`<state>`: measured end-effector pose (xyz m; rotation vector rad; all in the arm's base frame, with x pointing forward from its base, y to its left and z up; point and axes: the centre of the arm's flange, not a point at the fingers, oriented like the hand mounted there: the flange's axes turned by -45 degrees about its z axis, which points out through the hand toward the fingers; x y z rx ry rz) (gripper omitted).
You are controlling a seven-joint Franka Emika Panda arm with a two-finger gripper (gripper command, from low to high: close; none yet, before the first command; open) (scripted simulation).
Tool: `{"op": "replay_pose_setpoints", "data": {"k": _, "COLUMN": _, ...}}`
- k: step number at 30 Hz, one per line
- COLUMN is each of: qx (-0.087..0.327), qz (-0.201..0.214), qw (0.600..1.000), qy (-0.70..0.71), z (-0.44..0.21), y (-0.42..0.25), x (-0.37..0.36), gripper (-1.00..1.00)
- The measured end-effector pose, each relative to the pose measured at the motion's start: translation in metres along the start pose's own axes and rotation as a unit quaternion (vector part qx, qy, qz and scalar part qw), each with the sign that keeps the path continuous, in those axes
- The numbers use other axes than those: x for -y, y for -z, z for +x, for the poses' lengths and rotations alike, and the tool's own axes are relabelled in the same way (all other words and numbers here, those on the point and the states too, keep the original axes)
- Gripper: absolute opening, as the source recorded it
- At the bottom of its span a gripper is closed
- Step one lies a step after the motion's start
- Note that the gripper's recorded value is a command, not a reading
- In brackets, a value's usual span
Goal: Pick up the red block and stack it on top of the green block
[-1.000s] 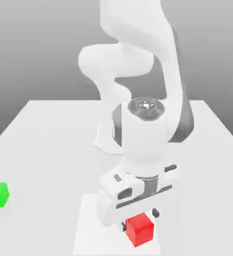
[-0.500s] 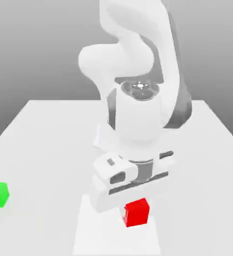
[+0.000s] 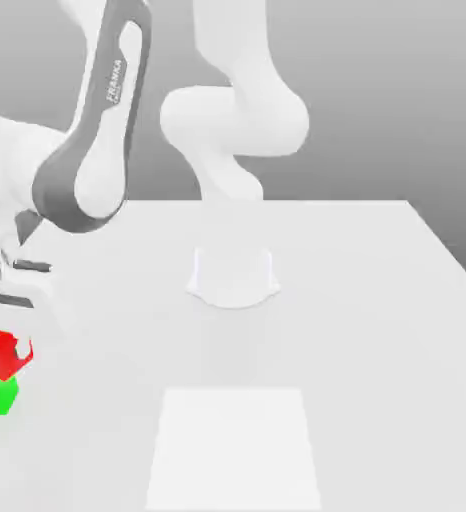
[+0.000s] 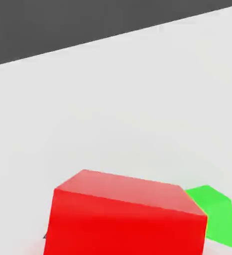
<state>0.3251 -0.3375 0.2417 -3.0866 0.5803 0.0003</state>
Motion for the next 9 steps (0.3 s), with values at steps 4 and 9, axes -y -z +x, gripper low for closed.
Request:
{"op": "replay_pose_setpoints", "data": {"k": 4, "qx": 0.0, "qz": 0.0, "qw": 1.0, "qy": -0.012, "z": -0.004, "y": -0.042, "x": -0.013, "gripper": -1.0}}
{"op": "replay_pose_setpoints", "data": {"k": 9, "qx": 0.0, "qz": 0.0, "qw": 1.0, "qy": -0.013, "z": -0.005, "y": -0.053, "x": -0.013, "gripper": 1.0}}
